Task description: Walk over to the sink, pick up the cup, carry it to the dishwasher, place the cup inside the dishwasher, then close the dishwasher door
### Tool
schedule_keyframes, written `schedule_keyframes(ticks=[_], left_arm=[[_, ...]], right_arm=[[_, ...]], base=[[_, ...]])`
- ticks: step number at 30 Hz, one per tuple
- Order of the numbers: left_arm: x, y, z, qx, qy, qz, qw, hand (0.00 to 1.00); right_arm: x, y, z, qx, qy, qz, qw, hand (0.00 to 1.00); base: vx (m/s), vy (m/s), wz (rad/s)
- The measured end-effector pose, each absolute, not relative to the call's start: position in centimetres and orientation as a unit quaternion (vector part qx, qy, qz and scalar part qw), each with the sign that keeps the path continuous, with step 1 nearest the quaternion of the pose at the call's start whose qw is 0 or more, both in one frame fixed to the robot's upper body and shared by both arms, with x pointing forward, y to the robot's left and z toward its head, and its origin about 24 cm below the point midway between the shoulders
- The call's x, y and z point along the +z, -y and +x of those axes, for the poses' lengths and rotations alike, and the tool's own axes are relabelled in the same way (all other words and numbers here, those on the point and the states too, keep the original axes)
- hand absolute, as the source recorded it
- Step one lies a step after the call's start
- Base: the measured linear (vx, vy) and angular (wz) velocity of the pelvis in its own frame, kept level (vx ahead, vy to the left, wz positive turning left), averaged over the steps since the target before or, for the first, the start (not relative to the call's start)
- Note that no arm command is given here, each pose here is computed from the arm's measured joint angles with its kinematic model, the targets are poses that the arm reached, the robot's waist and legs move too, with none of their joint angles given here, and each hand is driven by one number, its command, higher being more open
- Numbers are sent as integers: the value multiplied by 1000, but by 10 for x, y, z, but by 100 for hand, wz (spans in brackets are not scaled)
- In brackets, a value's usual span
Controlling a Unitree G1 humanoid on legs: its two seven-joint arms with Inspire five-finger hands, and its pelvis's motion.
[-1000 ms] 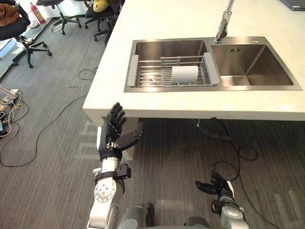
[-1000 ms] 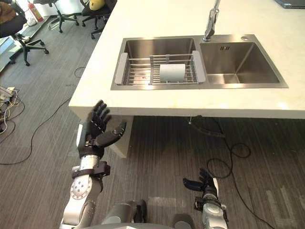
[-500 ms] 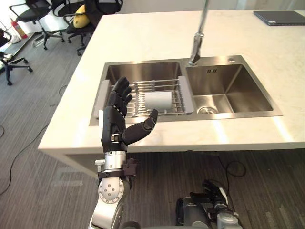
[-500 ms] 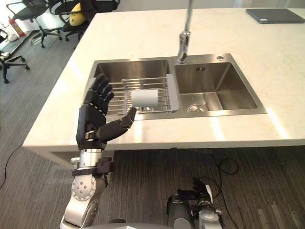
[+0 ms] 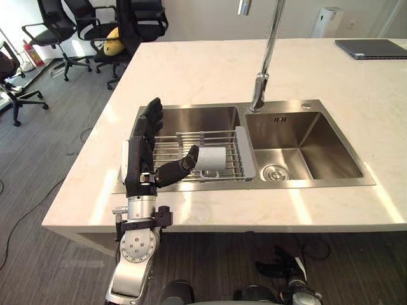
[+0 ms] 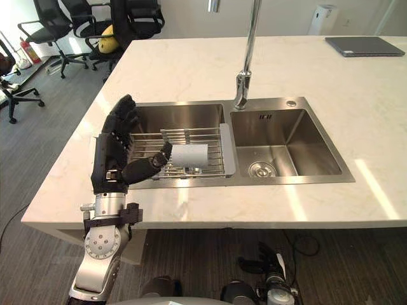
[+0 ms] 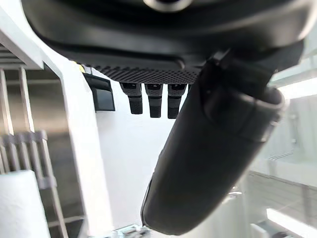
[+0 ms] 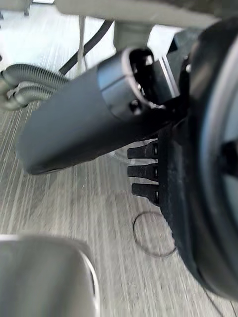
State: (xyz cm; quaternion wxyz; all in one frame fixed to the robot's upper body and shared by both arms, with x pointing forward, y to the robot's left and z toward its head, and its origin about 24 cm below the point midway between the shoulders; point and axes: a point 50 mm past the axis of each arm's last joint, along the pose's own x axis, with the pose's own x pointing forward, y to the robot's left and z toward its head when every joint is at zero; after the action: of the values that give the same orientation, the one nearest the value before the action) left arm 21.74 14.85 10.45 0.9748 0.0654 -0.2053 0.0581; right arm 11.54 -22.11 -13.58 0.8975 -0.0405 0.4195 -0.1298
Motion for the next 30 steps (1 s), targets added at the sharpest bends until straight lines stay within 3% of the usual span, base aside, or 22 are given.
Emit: schedule_keyframes(ticks=[14, 30], left_arm=[[72, -157, 228, -39, 138, 257, 956, 90], [61, -180, 247, -25, 101, 355, 929, 90]], right_arm=[[-140, 234, 102, -143, -443, -38, 884, 90], [-144, 235, 94, -147, -459, -34, 875, 90]], base=[[39, -20, -8], [-58, 45, -6]])
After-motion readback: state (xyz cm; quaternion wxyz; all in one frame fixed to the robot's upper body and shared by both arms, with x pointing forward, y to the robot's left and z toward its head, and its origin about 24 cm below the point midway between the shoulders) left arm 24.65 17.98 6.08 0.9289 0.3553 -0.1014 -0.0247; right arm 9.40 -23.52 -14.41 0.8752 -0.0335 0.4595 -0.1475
